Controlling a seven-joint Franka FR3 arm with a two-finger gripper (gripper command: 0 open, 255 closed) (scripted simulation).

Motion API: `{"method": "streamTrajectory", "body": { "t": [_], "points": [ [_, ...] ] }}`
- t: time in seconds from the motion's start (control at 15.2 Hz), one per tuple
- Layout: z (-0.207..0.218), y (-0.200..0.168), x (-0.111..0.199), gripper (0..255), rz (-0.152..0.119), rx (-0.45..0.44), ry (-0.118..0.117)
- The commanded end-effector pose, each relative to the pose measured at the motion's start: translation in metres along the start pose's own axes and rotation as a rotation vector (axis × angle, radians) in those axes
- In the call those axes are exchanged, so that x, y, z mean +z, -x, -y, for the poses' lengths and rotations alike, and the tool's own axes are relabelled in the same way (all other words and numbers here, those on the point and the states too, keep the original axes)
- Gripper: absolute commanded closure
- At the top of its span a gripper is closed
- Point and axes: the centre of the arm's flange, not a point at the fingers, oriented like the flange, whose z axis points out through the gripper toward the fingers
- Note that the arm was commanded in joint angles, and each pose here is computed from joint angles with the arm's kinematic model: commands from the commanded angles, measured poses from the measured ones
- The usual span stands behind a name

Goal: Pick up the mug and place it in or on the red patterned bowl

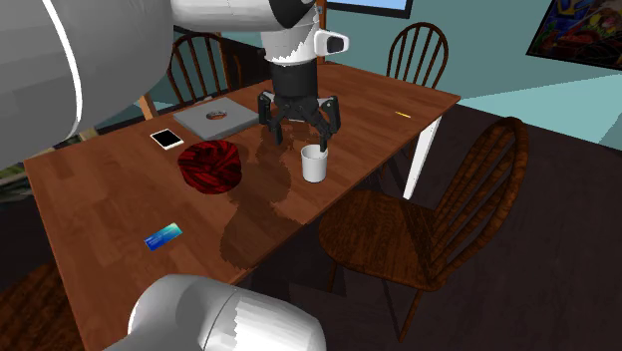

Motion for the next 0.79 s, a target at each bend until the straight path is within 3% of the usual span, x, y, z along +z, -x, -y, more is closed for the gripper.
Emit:
{"method": "streamTrajectory", "body": {
  "t": [0.0, 0.73],
  "points": [
    [0.0, 0.0, 0.0, 0, 0.0, 0.0, 0.0],
    [0.049, -0.12, 0.076, 0, 0.037, -0.004, 0.004]
  ]
}}
